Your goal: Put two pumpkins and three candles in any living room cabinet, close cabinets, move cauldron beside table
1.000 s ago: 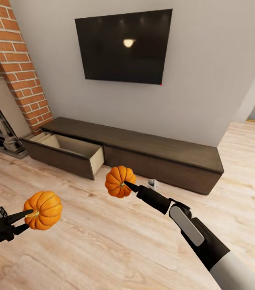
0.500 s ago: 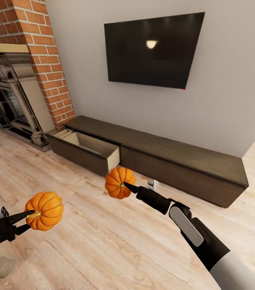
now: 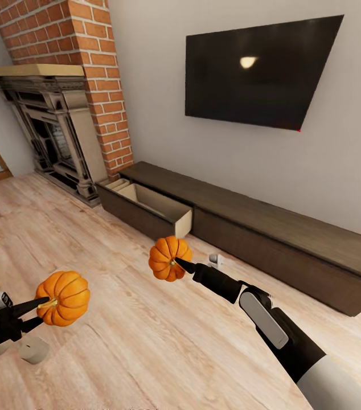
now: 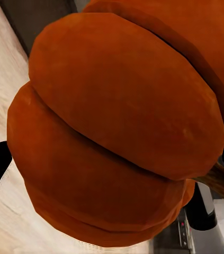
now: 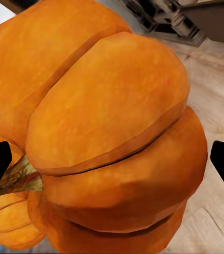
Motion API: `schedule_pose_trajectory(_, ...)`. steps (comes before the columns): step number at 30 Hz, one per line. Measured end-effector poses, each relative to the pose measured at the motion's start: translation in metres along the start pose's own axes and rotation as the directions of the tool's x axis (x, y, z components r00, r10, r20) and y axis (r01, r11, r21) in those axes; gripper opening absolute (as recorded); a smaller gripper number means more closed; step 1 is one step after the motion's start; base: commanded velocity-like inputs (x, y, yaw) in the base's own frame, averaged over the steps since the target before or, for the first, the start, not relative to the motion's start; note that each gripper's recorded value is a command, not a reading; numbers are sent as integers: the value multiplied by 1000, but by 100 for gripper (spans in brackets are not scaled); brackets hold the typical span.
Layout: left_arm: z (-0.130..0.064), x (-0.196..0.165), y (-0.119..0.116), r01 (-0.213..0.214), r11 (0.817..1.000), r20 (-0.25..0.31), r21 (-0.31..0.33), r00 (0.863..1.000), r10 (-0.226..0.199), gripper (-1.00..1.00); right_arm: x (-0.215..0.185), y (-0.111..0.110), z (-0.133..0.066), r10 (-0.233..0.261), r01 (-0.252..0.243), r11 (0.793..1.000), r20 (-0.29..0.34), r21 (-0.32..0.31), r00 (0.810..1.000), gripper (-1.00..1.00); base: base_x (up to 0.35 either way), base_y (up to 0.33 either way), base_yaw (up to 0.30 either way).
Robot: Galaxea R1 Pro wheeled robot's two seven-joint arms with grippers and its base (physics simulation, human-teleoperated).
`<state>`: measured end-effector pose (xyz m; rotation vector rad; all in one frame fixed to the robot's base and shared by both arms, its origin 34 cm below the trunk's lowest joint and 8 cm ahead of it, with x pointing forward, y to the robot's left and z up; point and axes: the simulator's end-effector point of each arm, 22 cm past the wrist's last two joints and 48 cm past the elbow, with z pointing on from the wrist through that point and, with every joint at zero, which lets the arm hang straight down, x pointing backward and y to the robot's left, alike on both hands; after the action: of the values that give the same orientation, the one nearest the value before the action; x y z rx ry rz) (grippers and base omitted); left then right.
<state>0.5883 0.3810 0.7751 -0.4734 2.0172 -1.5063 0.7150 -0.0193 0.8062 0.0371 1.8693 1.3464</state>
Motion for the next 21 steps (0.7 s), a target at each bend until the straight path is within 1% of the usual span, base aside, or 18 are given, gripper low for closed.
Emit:
schedule_pose_trajectory(2,0,0,0,-1,1000,0,-1,1000,1,-100,0,0,0,0,0,1000,0,0,1000,-100,75,-12,291)
schedule_pose_trajectory(6,0,0,-2,5,1000,2,6,1000,-5,-100,0,1,0,-2,2,1000,0,0,1000,-100,251,-141,285)
schedule_pose_trajectory(8,0,0,-1,4,1000,1,4,1000,-4,-100,0,1,0,-3,3,1000,0,-1,1000,-100,278,-209,158)
schedule_pose_trajectory(15,3,2,-2,7,1000,2,11,1000,-7,-100,0,2,0,-6,6,1000,0,-2,1000,-100,287,-187,23)
schedule_pose_trajectory(21,4,3,-3,5,1000,3,15,1000,-5,-100,-2,4,0,-9,9,1000,2,-6,1000,-100,301,-113,65)
